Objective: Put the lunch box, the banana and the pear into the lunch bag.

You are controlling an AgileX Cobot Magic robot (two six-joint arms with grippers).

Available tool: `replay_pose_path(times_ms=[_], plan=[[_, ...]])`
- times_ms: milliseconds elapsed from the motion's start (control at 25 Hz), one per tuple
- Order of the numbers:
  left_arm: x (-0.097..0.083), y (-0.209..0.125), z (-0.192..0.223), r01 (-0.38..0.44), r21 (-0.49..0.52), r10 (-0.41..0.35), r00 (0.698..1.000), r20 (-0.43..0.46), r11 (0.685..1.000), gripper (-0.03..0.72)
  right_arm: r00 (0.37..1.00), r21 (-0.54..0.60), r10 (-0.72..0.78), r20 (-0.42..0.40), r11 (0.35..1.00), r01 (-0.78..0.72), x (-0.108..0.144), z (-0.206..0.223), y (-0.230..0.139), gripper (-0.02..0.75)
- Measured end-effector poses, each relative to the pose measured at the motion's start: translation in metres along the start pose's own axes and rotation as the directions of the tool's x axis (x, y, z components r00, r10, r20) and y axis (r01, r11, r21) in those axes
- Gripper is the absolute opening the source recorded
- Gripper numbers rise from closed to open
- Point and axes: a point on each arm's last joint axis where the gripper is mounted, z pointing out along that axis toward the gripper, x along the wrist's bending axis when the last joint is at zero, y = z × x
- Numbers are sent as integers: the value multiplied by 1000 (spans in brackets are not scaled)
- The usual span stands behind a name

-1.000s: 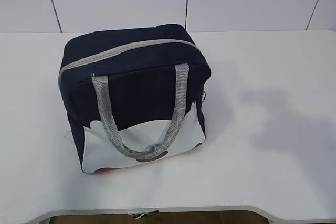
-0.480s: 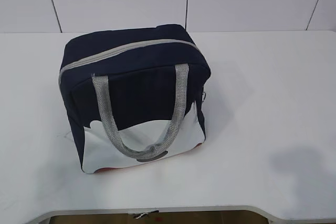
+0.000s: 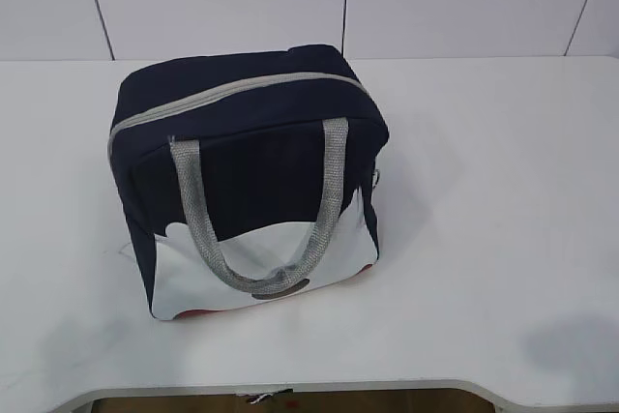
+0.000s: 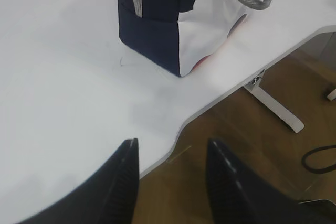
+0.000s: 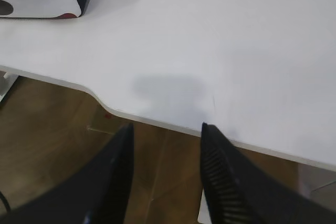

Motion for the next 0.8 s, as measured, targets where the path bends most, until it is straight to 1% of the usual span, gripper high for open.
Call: replay_pose_path(times_ms=[200, 640, 720, 800], plan=[[0, 0, 2, -2, -6, 2, 1000, -3, 1000, 316, 1000, -48, 5, 20, 999, -4, -2, 7, 2, 354], [1, 0, 2, -6, -8, 6, 1000, -18, 1000, 316, 1000, -57, 8, 25, 998, -7, -3, 8, 3, 354], [1, 0, 1, 16, -7, -16, 998, -55, 1000, 316, 1000, -57, 8, 25, 998, -7, -3, 8, 3, 354], [0, -1, 0, 65, -8, -66, 988, -139, 998, 316, 1000, -57, 8, 25, 998, -7, -3, 8, 3, 354]])
